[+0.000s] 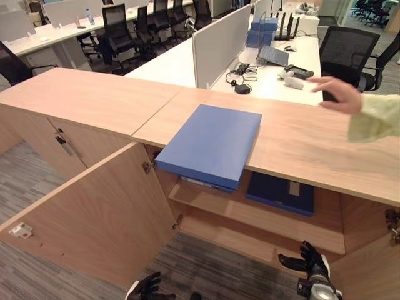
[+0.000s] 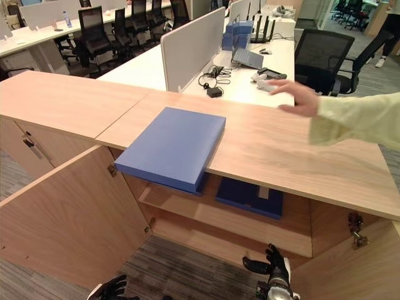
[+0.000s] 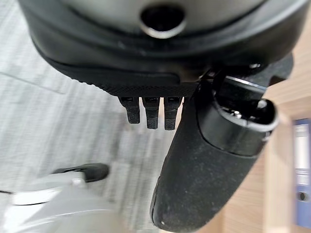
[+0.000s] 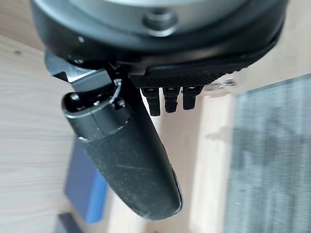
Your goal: Put the empty folder in the office cabinet
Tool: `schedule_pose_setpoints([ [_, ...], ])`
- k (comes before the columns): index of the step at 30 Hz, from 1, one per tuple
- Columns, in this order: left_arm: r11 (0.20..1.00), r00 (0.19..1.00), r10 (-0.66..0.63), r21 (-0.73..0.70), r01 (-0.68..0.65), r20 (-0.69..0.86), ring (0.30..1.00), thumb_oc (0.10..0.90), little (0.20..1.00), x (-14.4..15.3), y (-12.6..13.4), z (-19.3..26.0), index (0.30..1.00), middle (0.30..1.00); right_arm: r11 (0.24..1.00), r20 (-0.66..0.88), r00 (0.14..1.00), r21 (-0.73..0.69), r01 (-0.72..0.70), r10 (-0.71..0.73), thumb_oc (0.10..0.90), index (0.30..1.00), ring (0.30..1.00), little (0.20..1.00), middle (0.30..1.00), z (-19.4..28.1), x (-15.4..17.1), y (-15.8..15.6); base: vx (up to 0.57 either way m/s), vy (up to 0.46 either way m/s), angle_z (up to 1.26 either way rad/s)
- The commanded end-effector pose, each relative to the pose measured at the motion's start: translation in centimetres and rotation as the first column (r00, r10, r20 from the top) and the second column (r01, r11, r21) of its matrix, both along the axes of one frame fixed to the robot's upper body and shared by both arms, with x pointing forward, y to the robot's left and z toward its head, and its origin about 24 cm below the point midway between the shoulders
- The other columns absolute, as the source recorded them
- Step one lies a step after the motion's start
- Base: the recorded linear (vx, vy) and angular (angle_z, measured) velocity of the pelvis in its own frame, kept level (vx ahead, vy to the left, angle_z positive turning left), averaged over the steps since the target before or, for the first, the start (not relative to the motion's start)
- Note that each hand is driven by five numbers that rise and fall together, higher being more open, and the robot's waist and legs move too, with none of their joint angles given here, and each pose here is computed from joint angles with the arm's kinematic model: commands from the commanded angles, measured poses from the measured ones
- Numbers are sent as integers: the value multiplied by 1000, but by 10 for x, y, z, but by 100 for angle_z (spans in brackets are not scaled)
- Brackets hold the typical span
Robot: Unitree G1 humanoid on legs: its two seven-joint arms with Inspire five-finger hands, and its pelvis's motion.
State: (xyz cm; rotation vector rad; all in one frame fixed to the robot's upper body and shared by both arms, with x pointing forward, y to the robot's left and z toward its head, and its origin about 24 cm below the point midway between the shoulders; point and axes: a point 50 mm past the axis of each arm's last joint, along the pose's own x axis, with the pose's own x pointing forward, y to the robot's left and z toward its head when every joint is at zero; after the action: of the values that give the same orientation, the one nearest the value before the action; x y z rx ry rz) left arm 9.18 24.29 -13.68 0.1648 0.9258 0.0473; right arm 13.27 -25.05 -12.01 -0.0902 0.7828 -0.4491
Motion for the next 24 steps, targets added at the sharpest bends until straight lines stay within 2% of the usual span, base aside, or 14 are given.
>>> schedule_pose_setpoints([
  [1,998,970,-19,71,2,242,900,800,900,51,10,29,900,900,996,104,992,-62,-64,70,800,900,900,900,900,15,23,-1,0,-10,-5],
  [3,994,943,-52,109,17,329,900,800,900,62,9,42,900,900,997,56,997,-55,-55,58,800,900,900,900,900,7,10,2,-25,-9,0],
  [4,983,913,-97,181,26,397,900,800,900,73,11,55,900,900,998,39,998,-50,-49,51,800,900,900,900,900,3,5,5,-50,-33,2],
  [5,945,866,-217,318,71,452,900,800,900,82,10,70,900,900,997,21,999,-61,-46,48,800,900,900,900,900,0,1,7,-54,-25,1],
  [7,923,848,-260,378,77,462,900,800,900,85,11,75,900,900,997,22,999,-65,-41,43,800,900,900,900,900,-1,-1,8,0,0,0],
  [10,895,802,-251,446,-21,541,900,800,900,87,14,89,900,900,997,9,999,-69,-36,37,800,900,900,900,900,-5,-9,14,31,-44,0],
  [12,864,698,-244,478,-158,673,900,800,900,88,17,118,900,900,997,-17,1000,-72,-25,23,800,900,900,900,900,-9,-17,18,45,-60,7],
  [15,805,568,-260,500,-319,781,900,800,900,91,22,150,900,900,997,-28,999,-69,-25,23,800,900,900,900,900,-12,-19,24,36,-51,21],
  [18,716,508,-315,552,-428,802,900,800,900,91,31,169,900,900,998,-48,999,-65,-14,11,800,900,900,900,900,-15,-21,28,33,-36,10],
  [19,668,456,-341,554,-497,822,900,800,900,93,34,184,900,900,998,-51,999,-59,-11,8,800,900,900,900,900,-15,-19,29,0,0,0],
  [20,666,457,-342,555,-499,821,900,800,900,92,34,184,900,900,998,-51,999,-59,-12,9,800,900,900,900,900,-15,-19,29,0,0,0],
  [22,615,400,-413,574,-540,818,900,800,900,95,34,200,900,900,998,-54,998,-59,-25,21,800,900,900,900,900,-16,-17,30,5,-15,2],
  [23,573,333,-477,575,-584,814,900,800,900,98,32,218,900,900,997,-47,998,-61,-45,42,800,900,900,900,900,-14,-14,32,7,-23,3],
  [24,571,333,-478,575,-585,813,900,800,900,98,32,218,900,900,997,-47,998,-60,-45,43,800,900,900,900,900,-14,-14,32,12,-26,3],
])
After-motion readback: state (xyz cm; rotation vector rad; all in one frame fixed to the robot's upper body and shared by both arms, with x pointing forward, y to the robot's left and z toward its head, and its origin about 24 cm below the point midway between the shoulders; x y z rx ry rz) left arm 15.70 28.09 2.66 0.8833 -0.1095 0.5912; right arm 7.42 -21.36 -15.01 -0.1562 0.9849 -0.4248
